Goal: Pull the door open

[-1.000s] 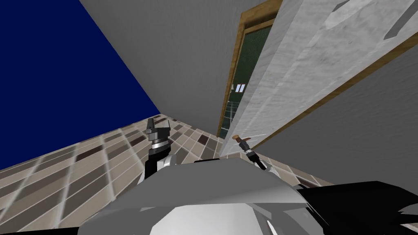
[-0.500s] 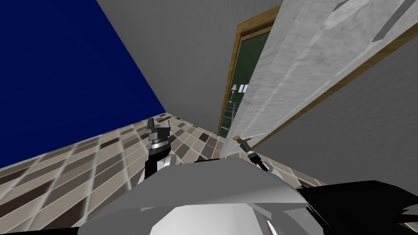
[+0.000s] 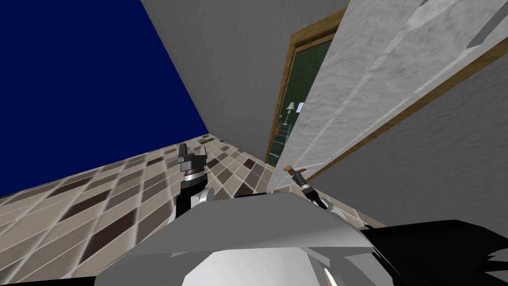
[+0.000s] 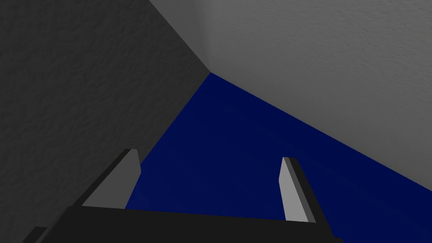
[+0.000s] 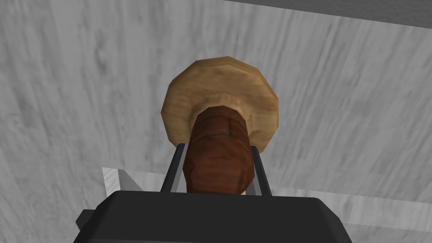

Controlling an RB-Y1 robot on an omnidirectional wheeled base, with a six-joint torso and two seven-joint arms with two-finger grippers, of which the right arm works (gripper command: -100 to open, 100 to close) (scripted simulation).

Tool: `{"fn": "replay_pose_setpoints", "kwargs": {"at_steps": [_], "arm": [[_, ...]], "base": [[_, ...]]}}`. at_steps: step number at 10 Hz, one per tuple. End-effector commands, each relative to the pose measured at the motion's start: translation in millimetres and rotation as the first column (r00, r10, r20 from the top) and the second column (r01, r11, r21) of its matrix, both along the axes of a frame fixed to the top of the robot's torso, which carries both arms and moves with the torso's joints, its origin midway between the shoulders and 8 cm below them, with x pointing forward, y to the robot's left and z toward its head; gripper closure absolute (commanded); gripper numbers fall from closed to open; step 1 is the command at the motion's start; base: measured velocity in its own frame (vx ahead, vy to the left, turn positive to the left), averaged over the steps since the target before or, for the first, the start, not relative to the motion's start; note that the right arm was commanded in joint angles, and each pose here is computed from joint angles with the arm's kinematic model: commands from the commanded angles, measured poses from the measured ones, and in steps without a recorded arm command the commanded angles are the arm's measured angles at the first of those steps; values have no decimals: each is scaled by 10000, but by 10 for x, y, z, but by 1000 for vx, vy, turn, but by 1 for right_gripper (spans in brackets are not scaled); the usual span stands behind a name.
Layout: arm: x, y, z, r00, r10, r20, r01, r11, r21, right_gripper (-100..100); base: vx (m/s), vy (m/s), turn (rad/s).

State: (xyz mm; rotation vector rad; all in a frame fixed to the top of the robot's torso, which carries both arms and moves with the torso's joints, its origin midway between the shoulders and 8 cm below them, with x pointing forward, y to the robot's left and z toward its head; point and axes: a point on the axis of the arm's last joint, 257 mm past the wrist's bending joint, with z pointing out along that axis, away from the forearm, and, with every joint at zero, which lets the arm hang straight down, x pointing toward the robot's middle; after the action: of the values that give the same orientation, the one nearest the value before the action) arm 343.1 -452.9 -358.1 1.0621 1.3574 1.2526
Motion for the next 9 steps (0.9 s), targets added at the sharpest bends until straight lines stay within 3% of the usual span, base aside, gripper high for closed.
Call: {"fn": "replay_pose_setpoints", "kwargs": {"at_steps": [1, 5, 9], "arm": [[-45, -48, 15, 10000, 8, 8, -8, 10000, -64, 100], [-108, -85, 28, 10000, 77, 27, -76, 9999, -92, 100], [-166, -43, -9, 9998, 189, -11, -189, 9998, -12, 100]], "base": [[-195, -97, 171], [-202, -81, 147], [-121, -48, 108]]}}
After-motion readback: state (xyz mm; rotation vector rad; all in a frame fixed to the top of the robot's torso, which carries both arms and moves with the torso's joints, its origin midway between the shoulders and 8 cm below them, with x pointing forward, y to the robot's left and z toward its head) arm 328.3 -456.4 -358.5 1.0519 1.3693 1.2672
